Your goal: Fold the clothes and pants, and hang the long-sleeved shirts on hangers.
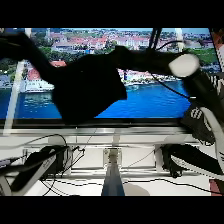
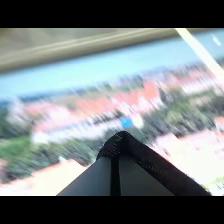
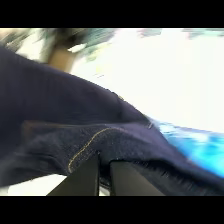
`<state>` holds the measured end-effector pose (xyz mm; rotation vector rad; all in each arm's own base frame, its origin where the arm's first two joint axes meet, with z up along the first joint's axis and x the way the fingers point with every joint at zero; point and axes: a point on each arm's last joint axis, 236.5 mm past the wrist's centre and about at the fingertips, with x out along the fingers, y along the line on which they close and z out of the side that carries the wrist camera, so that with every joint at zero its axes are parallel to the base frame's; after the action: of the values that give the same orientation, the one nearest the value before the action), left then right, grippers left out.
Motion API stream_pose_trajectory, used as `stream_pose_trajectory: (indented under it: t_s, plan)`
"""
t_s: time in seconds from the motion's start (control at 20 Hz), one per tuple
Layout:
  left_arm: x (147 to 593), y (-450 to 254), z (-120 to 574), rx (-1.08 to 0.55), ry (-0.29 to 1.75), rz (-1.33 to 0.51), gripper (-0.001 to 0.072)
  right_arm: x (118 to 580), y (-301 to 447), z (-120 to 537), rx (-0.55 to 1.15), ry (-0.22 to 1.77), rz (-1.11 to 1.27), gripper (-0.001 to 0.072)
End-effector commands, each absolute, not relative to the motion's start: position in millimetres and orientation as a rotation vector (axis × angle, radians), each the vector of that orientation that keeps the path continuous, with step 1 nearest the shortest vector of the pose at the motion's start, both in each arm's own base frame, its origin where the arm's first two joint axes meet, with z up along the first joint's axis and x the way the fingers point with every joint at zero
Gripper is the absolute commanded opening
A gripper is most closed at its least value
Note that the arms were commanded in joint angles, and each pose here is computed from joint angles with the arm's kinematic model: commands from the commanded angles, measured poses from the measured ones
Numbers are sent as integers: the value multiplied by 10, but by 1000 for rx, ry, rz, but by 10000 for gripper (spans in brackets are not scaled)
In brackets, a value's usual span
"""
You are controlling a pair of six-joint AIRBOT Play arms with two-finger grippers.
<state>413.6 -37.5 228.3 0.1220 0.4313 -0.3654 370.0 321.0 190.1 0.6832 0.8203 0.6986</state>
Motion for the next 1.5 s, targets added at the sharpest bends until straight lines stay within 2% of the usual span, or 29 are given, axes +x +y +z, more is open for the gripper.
stream_pose_trajectory:
  t_s: [0.0, 0.1, 0.2, 0.3, 0.45, 0.55, 0.75, 0.8, 0.85, 0.9, 1.05, 1.3, 1.45]
  plan:
    - [4634, -765, 1038, 79, 666, -461, 12, 4290, 2851, 1031, 779, 838, 441, 34]
    - [4722, -860, 693, 62, 728, -475, 12, 4532, 2544, 753, 807, 858, 347, 34]
    - [4688, -901, 570, -37, 790, -456, 12, 4656, 2190, 590, 796, 880, 279, 34]
    - [4458, -1028, 450, -106, 902, -500, 12, 4607, 1881, 379, 694, 948, 250, 35]
    - [3856, -1225, 56, -121, 1142, -621, 12, 4079, 1703, -172, 511, 1247, 255, 34]
    - [3510, -1201, -300, -151, 1295, -611, 12, 3615, 1643, -461, 369, 1462, 304, 34]
    - [3208, -1182, -777, -201, 1435, -585, 13, 3063, 1726, -800, 226, 1662, 457, 44]
    - [3210, -1213, -796, -223, 1441, -589, 14, 3051, 1730, -840, 226, 1665, 454, 225]
    - [3221, -1251, -775, -251, 1436, -594, 14, 3098, 1735, -845, 234, 1648, 444, 531]
    - [3238, -1297, -738, -278, 1425, -601, 14, 3154, 1737, -835, 242, 1627, 433, 627]
    - [3250, -1321, -714, -292, 1418, -605, 14, 3311, 1699, -827, 245, 1575, 401, 632]
    - [3242, -1324, -714, -293, 1421, -607, 14, 3725, 1510, -788, 525, 1478, 212, 631]
    - [3241, -1325, -714, -293, 1421, -607, 14, 3770, 1409, -851, 618, 1492, 180, 631]
